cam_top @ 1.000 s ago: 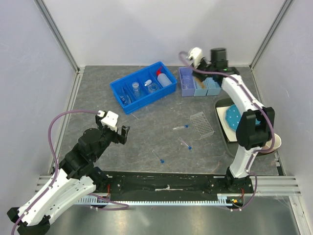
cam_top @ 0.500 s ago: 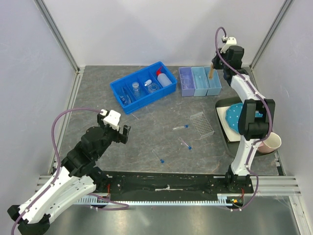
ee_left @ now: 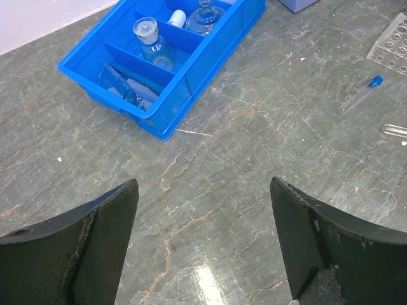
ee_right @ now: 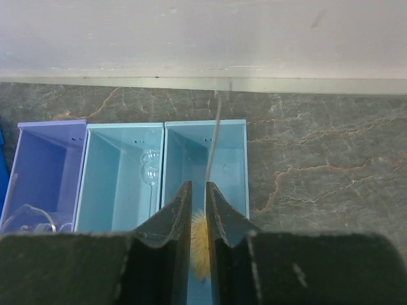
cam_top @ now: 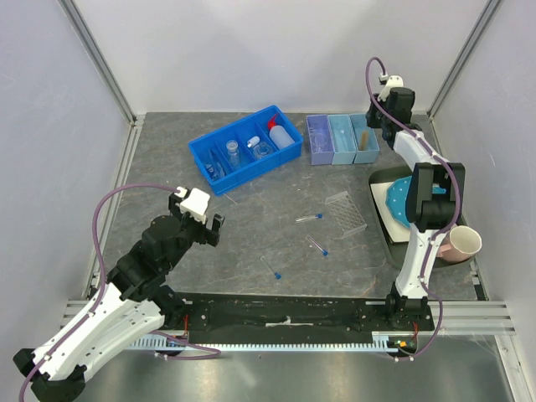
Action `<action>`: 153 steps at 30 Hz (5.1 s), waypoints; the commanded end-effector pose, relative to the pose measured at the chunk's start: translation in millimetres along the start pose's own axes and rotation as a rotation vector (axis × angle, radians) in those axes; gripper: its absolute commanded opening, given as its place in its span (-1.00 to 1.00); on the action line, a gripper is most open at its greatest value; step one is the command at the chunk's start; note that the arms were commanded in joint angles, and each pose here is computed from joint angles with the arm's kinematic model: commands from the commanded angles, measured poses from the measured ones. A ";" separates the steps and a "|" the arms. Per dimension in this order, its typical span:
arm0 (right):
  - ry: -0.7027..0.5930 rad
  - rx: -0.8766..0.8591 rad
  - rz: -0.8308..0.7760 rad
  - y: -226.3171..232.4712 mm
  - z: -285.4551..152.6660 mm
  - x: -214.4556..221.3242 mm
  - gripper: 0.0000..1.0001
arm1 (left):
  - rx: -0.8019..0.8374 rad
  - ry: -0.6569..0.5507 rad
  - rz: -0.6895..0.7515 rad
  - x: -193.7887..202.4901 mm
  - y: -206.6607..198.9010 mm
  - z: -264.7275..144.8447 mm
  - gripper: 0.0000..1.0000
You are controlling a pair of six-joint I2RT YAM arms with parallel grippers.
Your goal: Organize the chemistry lab equipment
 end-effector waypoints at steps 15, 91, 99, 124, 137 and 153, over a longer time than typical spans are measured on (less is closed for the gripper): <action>-0.203 -0.343 -0.370 44.2 -126.4 -94.3 0.24 | 0.089 -0.028 0.020 -3.3 -11.7 5.6 0.90; -0.158 -0.872 -0.252 105.6 -275.3 47.6 0.50 | -0.505 0.917 -0.703 134.7 -194.3 70.6 -0.17; -0.157 -0.867 -0.250 103.7 -274.4 48.1 0.50 | -0.518 0.931 -0.680 150.1 -189.7 68.4 -0.23; -0.158 -0.894 -0.241 105.0 -277.0 48.2 0.50 | -0.192 0.827 -0.364 146.3 -176.7 76.4 -0.60; -0.148 -1.098 -0.151 121.2 -284.6 57.8 0.49 | 0.160 0.547 -0.332 82.0 -193.7 85.2 -0.96; -0.105 -1.293 -0.145 169.7 -298.8 70.5 0.54 | 0.639 0.168 -0.512 -17.5 -213.4 80.8 -0.95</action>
Point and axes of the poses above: each gripper's point midway between its finger pads, its own z axis out along the fingers, its own y axis along the line the jaws close on, x = y × z, the point moved 5 cm from there along -z, back along the fingers, and after that the axes turned 6 degrees about -z, right-handed, at the moved point
